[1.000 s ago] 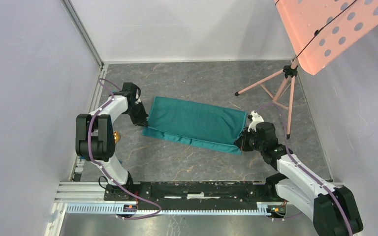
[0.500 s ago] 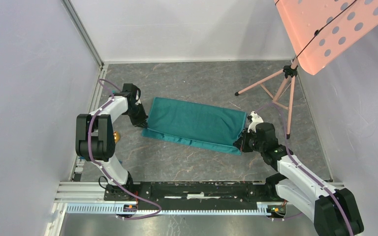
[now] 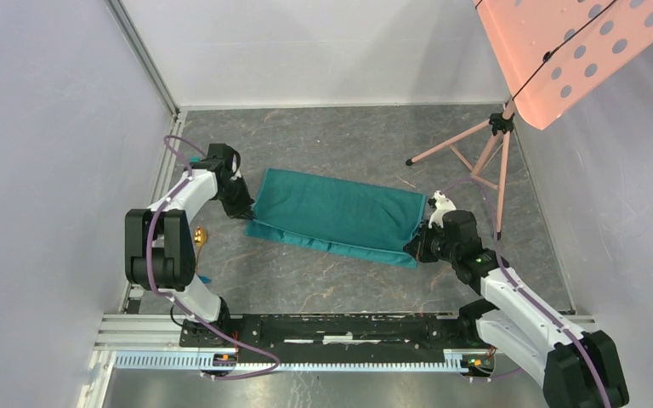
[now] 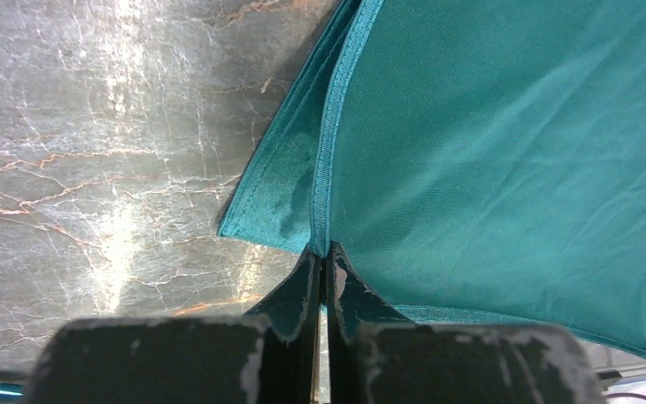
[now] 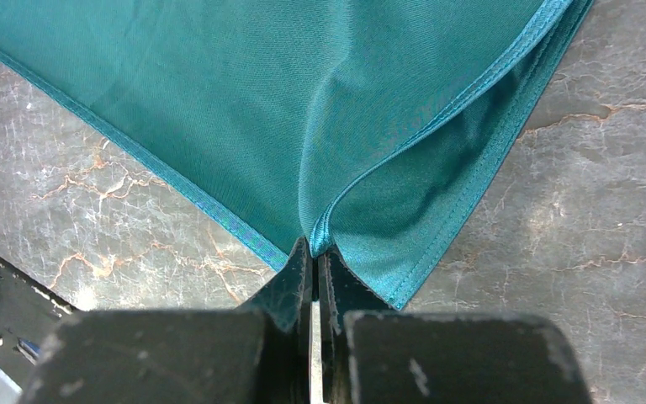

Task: Fold the napkin into a case and place the utensils inside
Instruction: Fold and flatten the napkin at the center of the board.

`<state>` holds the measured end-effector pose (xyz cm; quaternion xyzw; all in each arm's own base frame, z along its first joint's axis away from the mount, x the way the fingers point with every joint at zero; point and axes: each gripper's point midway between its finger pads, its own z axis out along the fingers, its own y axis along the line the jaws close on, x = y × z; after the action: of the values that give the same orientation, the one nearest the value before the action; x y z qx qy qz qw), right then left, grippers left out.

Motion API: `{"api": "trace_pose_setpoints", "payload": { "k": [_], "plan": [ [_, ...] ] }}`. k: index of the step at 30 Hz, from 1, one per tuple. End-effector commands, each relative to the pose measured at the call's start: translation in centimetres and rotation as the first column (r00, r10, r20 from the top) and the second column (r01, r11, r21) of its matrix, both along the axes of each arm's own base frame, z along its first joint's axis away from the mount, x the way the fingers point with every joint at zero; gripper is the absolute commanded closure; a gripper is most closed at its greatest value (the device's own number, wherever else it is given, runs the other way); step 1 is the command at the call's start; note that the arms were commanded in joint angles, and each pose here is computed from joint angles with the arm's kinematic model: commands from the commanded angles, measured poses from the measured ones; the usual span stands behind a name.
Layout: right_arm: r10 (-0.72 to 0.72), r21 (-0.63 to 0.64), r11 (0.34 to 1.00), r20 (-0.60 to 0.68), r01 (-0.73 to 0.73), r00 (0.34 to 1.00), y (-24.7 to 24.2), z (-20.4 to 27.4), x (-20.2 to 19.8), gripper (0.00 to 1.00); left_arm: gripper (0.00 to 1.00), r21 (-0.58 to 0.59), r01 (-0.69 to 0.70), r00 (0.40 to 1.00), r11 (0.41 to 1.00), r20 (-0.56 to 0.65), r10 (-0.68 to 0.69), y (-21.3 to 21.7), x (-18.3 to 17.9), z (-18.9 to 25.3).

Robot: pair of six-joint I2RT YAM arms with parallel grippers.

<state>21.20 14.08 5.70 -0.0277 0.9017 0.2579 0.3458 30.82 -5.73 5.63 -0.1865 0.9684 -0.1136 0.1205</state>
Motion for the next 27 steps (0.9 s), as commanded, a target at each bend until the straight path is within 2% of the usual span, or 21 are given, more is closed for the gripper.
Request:
{"api": "trace_pose_setpoints", "payload": {
  "k": [1, 5, 21, 27],
  "plan": [
    [0.013, 0.019, 1.000, 0.028, -0.014, 1.000, 0.5, 1.1, 0.4, 1.00, 0.94, 0.007, 0.051, 0.999, 0.999, -0.018, -0.051, 0.2, -0.8, -0.7],
    [0.013, 0.048, 0.999, 0.018, -0.014, 1.000, 0.8, 0.5, -0.1, 1.00, 0.93, 0.026, 0.051, 0.998, 0.998, -0.024, -0.050, 0.5, -1.0, -1.1],
    [0.014, 0.023, 1.000, -0.023, -0.014, 1.000, 0.4, -2.2, -0.9, 1.00, 0.91, 0.043, 0.054, 0.996, 0.998, -0.077, -0.051, 0.8, -2.0, -3.1],
    [0.017, 0.020, 1.000, -0.030, -0.017, 0.999, 0.3, -2.6, -1.1, 0.99, 0.86, 0.044, 0.054, 0.996, 0.998, -0.074, -0.051, 0.9, -2.1, -3.0]
  ]
}}
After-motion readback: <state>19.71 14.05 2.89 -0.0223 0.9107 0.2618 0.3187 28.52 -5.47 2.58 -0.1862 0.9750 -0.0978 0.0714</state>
